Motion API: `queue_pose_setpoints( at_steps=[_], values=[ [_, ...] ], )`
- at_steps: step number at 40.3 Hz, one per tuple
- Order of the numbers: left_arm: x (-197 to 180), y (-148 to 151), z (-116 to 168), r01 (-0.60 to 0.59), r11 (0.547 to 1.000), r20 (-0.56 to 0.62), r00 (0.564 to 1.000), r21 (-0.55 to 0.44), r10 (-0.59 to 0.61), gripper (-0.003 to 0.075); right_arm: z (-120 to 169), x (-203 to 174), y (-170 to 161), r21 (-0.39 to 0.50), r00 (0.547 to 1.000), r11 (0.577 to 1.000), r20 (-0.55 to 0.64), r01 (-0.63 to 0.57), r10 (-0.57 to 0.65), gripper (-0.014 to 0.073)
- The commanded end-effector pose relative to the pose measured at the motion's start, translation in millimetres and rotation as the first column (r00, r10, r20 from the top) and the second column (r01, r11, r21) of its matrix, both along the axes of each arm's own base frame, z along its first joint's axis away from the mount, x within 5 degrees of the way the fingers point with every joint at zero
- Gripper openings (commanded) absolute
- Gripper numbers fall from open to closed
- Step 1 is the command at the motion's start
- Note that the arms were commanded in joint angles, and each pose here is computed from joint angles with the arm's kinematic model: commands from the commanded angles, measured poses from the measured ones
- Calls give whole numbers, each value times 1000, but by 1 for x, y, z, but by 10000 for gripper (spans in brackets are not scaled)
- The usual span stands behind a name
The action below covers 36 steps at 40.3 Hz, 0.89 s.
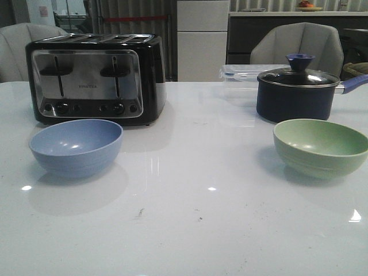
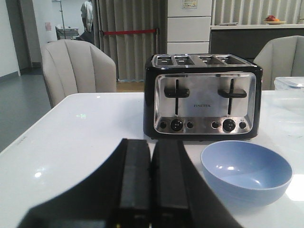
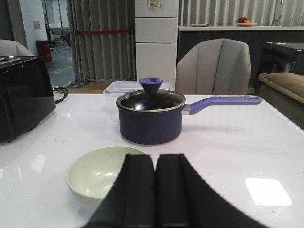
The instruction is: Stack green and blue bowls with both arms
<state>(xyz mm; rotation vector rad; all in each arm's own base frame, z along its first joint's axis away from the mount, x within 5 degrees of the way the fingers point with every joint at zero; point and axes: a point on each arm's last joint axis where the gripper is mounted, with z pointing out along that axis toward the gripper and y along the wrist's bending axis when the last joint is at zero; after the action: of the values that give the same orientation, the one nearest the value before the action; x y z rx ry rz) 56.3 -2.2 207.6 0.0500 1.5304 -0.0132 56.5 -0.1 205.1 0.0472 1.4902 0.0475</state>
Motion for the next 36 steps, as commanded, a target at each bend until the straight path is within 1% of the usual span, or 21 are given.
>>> queue_pose_setpoints(
  at_steps=[1, 25, 28, 31, 36],
  values=[
    [-2, -1, 8, 13, 1000, 104, 994, -21, -11, 93, 10, -3, 0, -13, 995, 1000, 104, 8, -7, 57],
    [-2, -1, 8, 13, 1000, 107, 994, -22, -11, 93, 10, -3, 0, -13, 995, 1000, 104, 8, -7, 57],
    [-3, -1, 10, 15, 1000, 130, 991, -22, -12, 93, 10, -3, 0, -14, 994, 1000, 109, 9, -7, 57],
    [-3, -1, 13, 16, 1000, 148, 989, -23, -12, 93, 13, -3, 0, -33, 991, 999, 132, 14, -9, 57],
    [-7, -1, 29, 19, 1000, 220, 975, -25, -13, 93, 26, -6, 0, -33, 987, 999, 162, 15, -9, 57]
  ],
)
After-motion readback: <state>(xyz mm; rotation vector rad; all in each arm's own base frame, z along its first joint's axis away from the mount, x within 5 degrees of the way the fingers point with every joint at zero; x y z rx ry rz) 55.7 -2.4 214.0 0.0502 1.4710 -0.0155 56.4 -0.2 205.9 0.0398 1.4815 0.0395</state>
